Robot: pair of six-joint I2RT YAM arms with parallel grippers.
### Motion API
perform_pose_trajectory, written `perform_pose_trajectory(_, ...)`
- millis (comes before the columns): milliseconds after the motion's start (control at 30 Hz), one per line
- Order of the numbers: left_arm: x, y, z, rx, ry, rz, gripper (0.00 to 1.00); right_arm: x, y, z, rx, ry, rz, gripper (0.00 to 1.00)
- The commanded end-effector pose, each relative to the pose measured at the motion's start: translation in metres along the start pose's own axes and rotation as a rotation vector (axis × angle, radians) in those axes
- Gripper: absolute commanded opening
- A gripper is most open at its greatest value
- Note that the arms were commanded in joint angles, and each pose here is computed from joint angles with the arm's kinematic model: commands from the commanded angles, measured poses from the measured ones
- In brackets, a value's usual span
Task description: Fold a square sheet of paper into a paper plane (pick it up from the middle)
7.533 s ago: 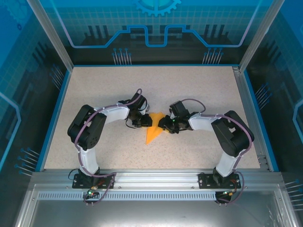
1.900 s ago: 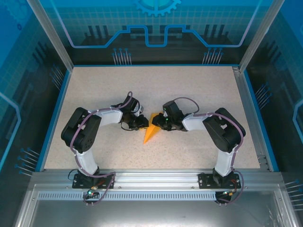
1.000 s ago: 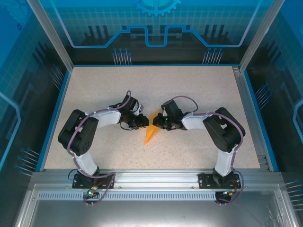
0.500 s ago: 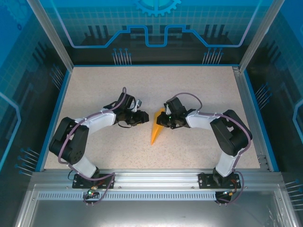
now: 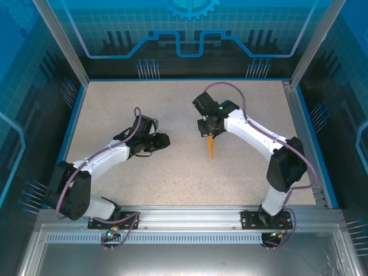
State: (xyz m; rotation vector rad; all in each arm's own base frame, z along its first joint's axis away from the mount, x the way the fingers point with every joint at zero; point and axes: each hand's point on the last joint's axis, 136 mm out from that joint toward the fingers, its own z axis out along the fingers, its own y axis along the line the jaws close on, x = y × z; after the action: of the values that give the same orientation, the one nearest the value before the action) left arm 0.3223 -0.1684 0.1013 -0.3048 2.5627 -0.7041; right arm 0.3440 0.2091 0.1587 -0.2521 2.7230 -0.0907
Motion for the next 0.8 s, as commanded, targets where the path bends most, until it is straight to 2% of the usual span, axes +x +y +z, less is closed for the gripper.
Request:
perform_pose_trajectory(0,-0.004,0.028,-0.010,-0.101,-0.069,-0.060,0.40,0.029,-0.055,-0.009,0.461,0.152,-0.221,0.11)
perform_pose_trajectory(133,-0.004,0.042,-0.020,-0.134,-0.119,-0.096,0.41,0.034,-0.030,0.014,0.497,0.216,-0.273,0.11)
perform_pose_trajectory(200,-0.005,0.049,-0.026,-0.157,-0.142,-0.115,0.45,0.037,-0.011,0.025,0.499,0.232,-0.290,0.11)
perform_pose_trajectory(367,-0.004,0.061,-0.036,-0.187,-0.178,-0.137,0.49,0.055,0.050,0.064,0.424,0.299,-0.326,0.15)
perform_pose_trajectory(433,-0.003,0.064,-0.037,-0.191,-0.176,-0.141,0.49,0.064,0.074,0.078,0.360,0.331,-0.319,0.22)
perform_pose_trajectory(500,-0.002,0.065,-0.038,-0.193,-0.173,-0.145,0.49,0.068,0.099,0.080,0.242,0.339,-0.305,0.29)
perform_pose_trajectory(533,-0.002,0.064,-0.038,-0.190,-0.173,-0.146,0.50,0.066,0.112,0.076,0.166,0.319,-0.301,0.36)
perform_pose_trajectory(600,-0.004,0.063,-0.038,-0.187,-0.174,-0.147,0.50,0.059,0.131,0.060,0.014,0.260,-0.269,0.56)
perform_pose_trajectory(767,-0.007,0.056,-0.039,-0.161,-0.174,-0.145,0.51,0.042,0.145,0.012,-0.404,0.138,-0.146,0.81)
